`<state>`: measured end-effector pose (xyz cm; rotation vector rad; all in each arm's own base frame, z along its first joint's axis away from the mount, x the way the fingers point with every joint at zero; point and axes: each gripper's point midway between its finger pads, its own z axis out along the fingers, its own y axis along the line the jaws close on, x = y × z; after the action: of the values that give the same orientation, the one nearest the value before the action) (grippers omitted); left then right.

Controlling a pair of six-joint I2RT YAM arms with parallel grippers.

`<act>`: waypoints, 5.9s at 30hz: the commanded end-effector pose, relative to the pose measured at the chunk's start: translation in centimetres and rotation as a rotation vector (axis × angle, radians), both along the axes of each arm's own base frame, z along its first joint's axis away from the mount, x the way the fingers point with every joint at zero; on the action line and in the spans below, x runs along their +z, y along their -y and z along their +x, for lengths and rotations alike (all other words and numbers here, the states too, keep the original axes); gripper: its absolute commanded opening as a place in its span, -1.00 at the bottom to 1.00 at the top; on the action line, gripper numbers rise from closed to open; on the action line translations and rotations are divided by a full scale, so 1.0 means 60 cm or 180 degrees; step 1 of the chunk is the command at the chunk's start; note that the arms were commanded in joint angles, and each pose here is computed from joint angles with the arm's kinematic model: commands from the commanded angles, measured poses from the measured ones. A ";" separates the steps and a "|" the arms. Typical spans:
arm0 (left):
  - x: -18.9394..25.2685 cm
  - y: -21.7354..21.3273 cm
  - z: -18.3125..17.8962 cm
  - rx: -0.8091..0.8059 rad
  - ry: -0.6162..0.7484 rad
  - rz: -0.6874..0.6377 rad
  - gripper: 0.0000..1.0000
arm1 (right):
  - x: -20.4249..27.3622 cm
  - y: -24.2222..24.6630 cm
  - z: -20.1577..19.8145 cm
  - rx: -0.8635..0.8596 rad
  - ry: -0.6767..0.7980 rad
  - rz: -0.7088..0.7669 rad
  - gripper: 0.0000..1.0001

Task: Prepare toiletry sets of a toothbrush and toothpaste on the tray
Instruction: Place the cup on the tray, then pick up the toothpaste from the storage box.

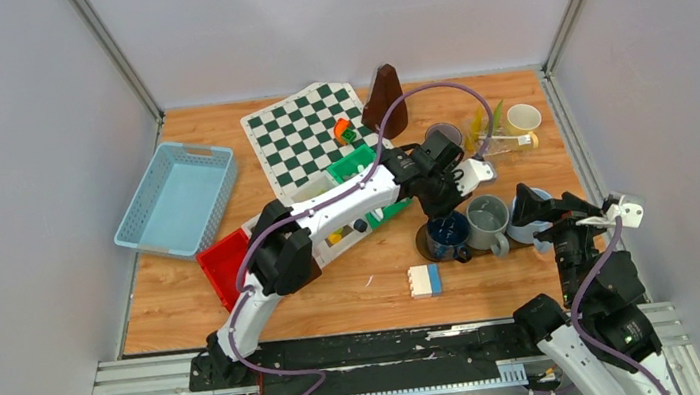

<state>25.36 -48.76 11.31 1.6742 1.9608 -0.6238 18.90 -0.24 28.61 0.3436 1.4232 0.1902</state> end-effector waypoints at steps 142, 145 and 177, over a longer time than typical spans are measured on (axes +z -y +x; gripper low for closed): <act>0.219 -0.608 0.018 0.5083 0.0471 -0.1971 0.87 | -0.225 -0.539 0.113 0.2850 -0.2907 -0.1553 -1.00; 0.224 -0.597 0.018 0.5049 0.0359 -0.2086 0.86 | -0.202 -0.531 0.105 0.2877 -0.2810 -0.1494 -1.00; 0.294 -0.348 0.009 0.3705 -0.1951 -0.3601 0.80 | -0.014 -0.497 0.096 0.2778 -0.0797 -0.0397 -1.00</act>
<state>26.02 -25.51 25.76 -0.3842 1.9666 -1.1678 23.99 28.78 23.27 -0.4989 1.9175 0.6896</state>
